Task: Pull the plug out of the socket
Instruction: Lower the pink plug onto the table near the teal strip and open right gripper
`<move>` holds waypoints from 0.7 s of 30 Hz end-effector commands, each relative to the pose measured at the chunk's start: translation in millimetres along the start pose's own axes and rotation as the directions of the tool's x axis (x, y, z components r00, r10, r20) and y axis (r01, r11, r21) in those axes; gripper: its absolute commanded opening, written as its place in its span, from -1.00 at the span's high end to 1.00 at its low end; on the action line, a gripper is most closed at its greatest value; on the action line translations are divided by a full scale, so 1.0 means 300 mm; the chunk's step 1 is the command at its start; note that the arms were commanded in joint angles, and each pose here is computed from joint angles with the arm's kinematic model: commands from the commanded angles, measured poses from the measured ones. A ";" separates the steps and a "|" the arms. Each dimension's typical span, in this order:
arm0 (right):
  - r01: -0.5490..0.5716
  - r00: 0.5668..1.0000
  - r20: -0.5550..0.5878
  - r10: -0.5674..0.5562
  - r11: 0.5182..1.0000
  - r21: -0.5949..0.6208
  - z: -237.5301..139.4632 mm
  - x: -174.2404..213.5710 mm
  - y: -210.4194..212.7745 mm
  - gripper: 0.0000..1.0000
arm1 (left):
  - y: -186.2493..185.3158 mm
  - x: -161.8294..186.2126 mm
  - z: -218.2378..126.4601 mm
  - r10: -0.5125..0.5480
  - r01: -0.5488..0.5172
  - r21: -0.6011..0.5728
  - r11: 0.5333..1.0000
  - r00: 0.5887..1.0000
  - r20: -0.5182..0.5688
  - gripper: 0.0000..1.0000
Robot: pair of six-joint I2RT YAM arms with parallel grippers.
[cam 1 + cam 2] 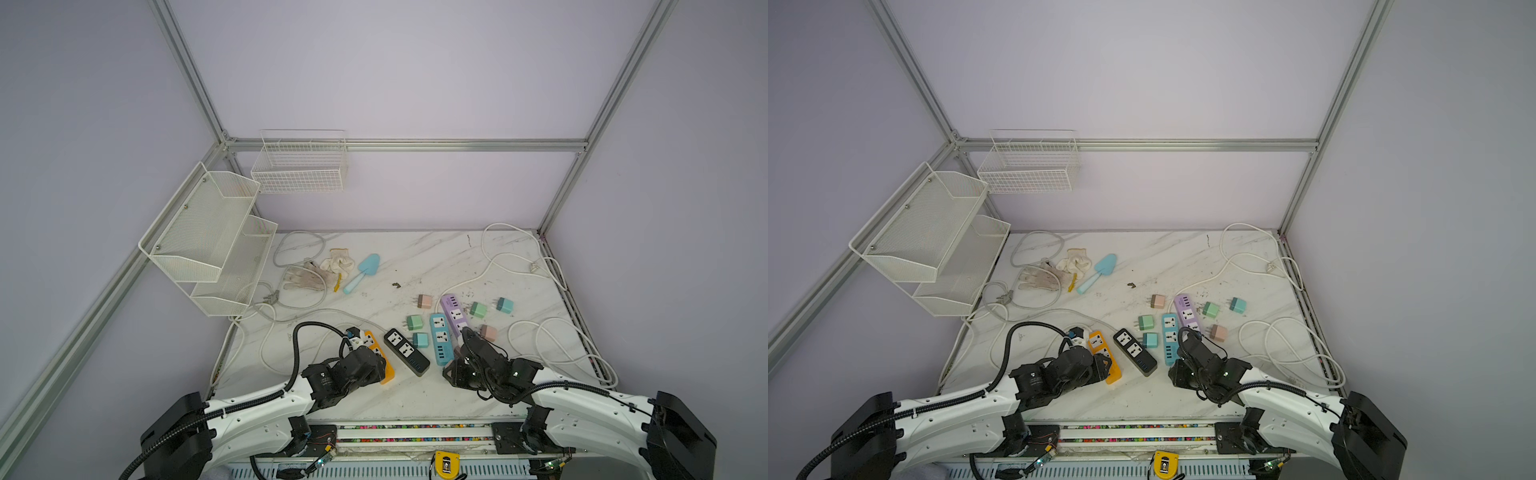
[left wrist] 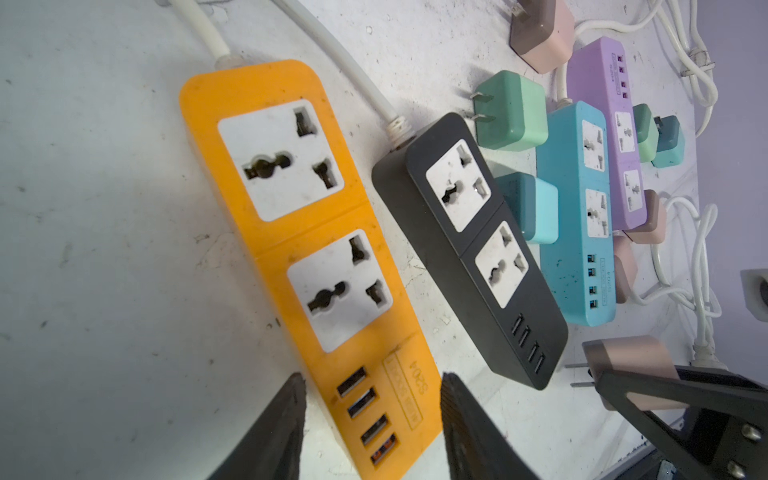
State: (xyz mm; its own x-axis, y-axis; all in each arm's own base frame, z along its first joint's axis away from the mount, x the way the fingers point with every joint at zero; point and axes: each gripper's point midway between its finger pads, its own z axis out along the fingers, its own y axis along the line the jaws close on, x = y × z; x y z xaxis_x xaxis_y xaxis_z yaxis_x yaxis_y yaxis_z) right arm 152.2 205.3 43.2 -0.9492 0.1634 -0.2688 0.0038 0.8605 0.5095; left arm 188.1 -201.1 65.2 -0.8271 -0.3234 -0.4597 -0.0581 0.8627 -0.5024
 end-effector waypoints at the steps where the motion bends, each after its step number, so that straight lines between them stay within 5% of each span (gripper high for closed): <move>1: -0.035 0.999 0.012 0.035 0.999 0.009 0.010 -0.002 -0.014 0.78 | -0.117 -0.086 -0.043 -0.033 0.028 0.075 0.997 0.997 0.066 -0.06; 9: -0.064 0.998 0.024 0.064 0.998 0.024 0.011 -0.005 -0.030 0.38 | -0.113 -0.088 -0.044 -0.029 0.024 0.073 0.997 0.997 0.073 -0.07; 21: -0.107 0.994 0.040 0.106 0.993 0.042 0.003 -0.015 -0.039 0.09 | -0.108 -0.093 -0.048 -0.025 0.020 0.069 0.997 0.996 0.082 -0.08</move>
State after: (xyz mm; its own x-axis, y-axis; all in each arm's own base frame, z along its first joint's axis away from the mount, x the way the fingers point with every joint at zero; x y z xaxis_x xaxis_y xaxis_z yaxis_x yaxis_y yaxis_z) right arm 153.3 200.1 37.1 -0.9421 0.2271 -0.2465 0.0739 0.8581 0.5082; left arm 190.6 -198.6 65.9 -0.8165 -0.3299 -0.4738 -0.0628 0.8665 -0.4951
